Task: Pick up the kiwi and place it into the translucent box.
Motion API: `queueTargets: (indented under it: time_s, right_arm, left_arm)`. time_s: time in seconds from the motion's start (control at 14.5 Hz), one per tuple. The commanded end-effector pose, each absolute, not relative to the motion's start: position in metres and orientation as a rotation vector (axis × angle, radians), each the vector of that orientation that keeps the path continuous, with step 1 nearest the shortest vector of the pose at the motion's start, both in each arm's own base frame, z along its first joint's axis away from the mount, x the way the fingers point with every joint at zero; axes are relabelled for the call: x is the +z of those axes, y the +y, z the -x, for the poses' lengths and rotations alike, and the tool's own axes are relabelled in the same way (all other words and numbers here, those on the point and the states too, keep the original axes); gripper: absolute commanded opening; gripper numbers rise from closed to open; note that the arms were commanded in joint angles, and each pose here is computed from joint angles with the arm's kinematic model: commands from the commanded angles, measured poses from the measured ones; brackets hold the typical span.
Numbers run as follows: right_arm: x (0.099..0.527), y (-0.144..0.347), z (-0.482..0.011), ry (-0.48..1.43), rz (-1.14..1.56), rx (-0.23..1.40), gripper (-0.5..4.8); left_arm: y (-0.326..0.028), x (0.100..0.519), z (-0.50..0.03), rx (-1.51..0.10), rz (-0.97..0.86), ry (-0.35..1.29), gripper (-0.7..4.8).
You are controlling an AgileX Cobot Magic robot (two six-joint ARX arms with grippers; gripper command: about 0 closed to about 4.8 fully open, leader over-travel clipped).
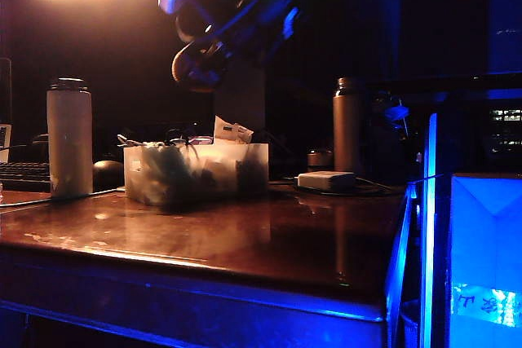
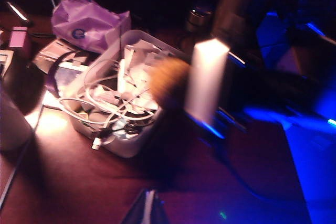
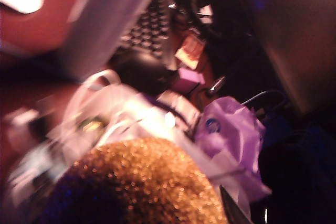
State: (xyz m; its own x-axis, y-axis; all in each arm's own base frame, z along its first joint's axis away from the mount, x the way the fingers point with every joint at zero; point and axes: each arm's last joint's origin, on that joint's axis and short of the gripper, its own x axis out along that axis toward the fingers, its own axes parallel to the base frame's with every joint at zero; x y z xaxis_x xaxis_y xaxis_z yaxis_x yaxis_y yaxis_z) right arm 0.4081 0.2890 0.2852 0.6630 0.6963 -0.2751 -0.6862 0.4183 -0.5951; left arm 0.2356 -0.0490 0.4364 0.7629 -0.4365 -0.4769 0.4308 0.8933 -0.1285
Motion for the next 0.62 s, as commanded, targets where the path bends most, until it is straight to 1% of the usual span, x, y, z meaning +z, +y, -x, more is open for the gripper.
queueTargets:
  time_s: [0.07,0.21,0.28,0.35,0.41,0.62]
  right_arm:
    - [0.281,0.304,-0.435,-0.037,0.656,0.854,2.63]
    - [0.258,0.311,-0.459,-0.010,0.630,0.837,2.64]
    - [0.249,0.312,-0.463,0.007,0.630,0.834,2.87]
    - [0.246,0.311,-0.463,0.031,0.634,0.840,3.86]
    - [0.245,0.311,-0.463,0.036,0.632,0.840,4.60]
    - [0.248,0.311,-0.463,0.015,0.628,0.834,4.63]
  left_arm:
    - [-0.049,0.439,-0.235,-0.477,0.010,0.501,-0.04]
    - [-0.049,0.439,-0.235,-0.477,0.011,0.501,-0.04]
    - [-0.049,0.439,-0.235,-0.476,0.011,0.502,-0.04]
    - [-0.049,0.439,-0.235,-0.477,0.011,0.502,-0.04]
    - [-0.049,0.439,-0.235,-0.476,0.010,0.502,-0.04]
    - [-0.049,0.439,-0.235,-0.477,0.011,0.501,-0.04]
